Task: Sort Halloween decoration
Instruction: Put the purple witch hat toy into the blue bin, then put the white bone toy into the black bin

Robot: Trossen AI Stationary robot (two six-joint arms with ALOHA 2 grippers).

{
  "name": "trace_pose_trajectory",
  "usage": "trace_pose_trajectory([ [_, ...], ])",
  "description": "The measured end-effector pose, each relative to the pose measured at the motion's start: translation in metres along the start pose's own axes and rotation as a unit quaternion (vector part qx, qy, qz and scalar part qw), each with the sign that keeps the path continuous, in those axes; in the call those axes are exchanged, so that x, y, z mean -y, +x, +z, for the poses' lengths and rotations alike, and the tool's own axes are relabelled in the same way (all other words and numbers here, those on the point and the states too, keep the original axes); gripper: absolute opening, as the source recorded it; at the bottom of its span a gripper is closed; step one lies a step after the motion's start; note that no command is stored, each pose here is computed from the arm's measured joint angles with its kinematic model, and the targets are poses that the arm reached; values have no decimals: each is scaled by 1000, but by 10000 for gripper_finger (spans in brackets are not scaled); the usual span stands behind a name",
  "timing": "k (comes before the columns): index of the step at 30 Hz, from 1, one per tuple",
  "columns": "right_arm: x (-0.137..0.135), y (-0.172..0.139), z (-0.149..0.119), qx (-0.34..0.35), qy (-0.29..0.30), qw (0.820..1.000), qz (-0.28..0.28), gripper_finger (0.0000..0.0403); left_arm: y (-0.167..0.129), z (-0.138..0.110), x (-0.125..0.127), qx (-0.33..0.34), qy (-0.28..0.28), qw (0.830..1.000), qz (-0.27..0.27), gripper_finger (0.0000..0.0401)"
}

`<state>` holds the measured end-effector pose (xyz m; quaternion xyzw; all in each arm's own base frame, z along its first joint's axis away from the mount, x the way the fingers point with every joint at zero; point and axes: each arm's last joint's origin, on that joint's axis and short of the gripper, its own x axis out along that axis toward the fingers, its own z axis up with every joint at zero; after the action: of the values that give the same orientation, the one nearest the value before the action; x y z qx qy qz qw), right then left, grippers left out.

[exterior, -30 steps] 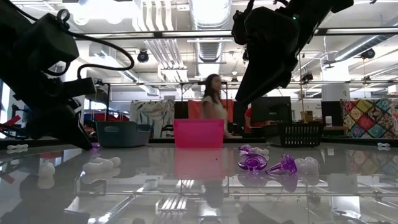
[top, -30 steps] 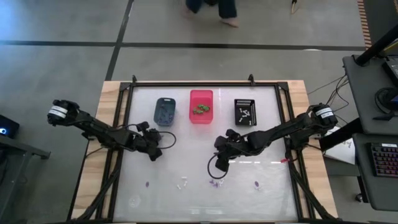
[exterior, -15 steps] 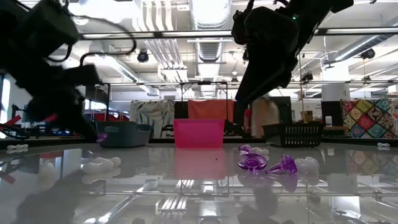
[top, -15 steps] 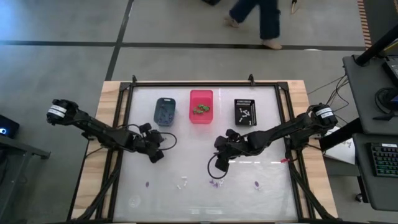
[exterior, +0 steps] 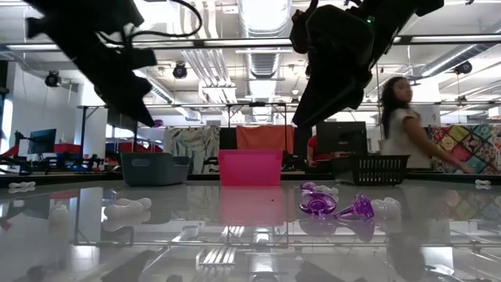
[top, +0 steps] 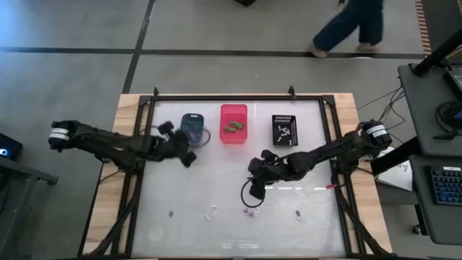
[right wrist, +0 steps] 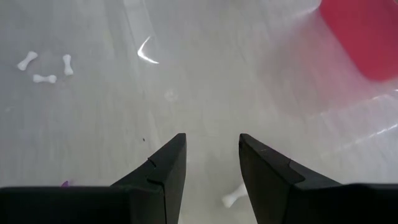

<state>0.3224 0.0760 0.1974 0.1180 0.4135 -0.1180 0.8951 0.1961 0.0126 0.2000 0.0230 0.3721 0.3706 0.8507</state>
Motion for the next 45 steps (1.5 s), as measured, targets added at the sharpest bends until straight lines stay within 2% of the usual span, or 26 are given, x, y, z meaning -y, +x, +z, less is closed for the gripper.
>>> trace_pose_trajectory([
  [5,0,0,0,1,-4,1000,1,137,23,13,-26,-45,-22,999,-2,0],
  [10,0,0,0,1,-3,1000,1,137,38,15,-43,-74,-14,997,-5,0],
  [13,0,0,0,1,-3,1000,1,137,46,19,-50,-68,-18,997,-19,0],
  [18,0,0,0,1,-2,1000,1,137,52,21,-55,-59,-26,998,-12,15],
  [25,0,0,0,1,28,1000,2,137,51,22,-55,-56,-16,998,-14,69],
  [30,-1,0,-1,-13,65,998,21,137,48,23,-53,-50,-19,998,-19,93],
  [36,-3,0,-3,-50,141,987,52,137,35,28,-39,-13,-10,999,-49,98],
  [41,-1,-1,-8,-81,209,974,39,137,20,34,-20,40,4,995,-92,98],
  [45,1,-2,-7,-93,233,967,31,137,8,39,-5,85,24,988,-124,98],
])
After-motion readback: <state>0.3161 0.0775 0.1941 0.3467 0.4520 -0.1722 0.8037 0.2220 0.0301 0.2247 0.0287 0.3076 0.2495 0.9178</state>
